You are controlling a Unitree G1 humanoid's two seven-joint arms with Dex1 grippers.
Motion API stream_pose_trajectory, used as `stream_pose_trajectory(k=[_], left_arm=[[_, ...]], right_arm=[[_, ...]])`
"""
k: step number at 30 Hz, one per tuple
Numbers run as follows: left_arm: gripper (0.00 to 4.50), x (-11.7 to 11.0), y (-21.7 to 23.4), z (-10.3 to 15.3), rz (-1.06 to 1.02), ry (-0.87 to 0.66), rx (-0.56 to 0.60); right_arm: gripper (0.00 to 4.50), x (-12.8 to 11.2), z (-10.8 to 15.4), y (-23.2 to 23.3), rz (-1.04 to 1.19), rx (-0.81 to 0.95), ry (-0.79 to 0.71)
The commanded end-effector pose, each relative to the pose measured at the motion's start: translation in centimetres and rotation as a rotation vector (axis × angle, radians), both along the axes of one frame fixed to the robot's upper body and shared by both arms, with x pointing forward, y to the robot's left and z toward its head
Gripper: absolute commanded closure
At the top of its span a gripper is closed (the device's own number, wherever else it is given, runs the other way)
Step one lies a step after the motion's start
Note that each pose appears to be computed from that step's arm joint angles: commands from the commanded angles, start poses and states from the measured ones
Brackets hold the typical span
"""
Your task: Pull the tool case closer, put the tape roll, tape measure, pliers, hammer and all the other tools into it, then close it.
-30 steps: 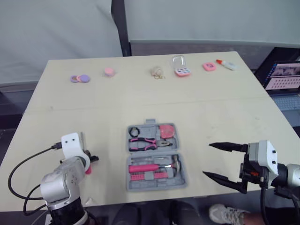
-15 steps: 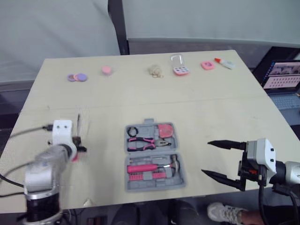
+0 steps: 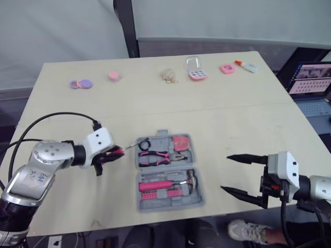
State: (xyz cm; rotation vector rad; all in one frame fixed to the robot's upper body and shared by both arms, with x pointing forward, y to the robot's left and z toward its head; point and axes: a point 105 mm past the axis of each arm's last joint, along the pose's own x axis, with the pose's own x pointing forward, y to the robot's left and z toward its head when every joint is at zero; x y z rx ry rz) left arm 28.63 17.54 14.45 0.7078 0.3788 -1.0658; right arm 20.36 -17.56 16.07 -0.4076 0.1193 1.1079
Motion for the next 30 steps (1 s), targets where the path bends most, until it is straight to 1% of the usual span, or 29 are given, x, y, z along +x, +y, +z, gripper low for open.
stream_pose_trajectory(k=[1, 3, 6, 12, 16, 19, 22, 25, 30], left_arm=[[4.03, -0.3, -1.4, 1.2, -0.099, -0.028, 0.062], [4.03, -0.3, -2.3, 1.7, -0.126, -0.016, 0.069], [4.03, -1.5, -4.2, 2.4, -0.200, 0.040, 0.065], [4.03, -3.6, -5.9, 2.2, -0.264, 0.128, 0.123], [4.03, -4.5, -6.1, 1.4, -0.284, 0.162, 0.213], [4.03, -5.6, -6.5, 0.8, -0.283, 0.219, 0.234], [4.03, -6.3, -6.5, 0.1, -0.270, 0.233, 0.272], [4.03, -7.3, -6.3, -0.9, -0.268, 0.280, 0.319], [4.03, -7.9, -6.7, -2.4, -0.265, 0.324, 0.378]], right_arm=[[0.00, -0.5, 0.7, 0.5, 0.028, -0.005, -0.035], [0.00, -0.6, 0.6, 0.6, 0.033, -0.008, -0.035], [0.00, -1.0, 0.3, 0.4, 0.038, -0.022, -0.030], [0.00, -2.1, -0.3, 0.1, 0.038, -0.033, -0.005], [0.00, -2.8, -1.0, -0.2, 0.039, -0.060, 0.019], [0.00, -2.8, -1.1, 0.0, 0.039, -0.061, 0.017], [0.00, -3.0, -1.2, 0.3, 0.046, -0.060, 0.022], [0.00, -3.1, -1.5, 0.6, 0.060, -0.062, 0.033], [0.00, -3.0, -1.8, 0.5, 0.080, -0.077, 0.034]])
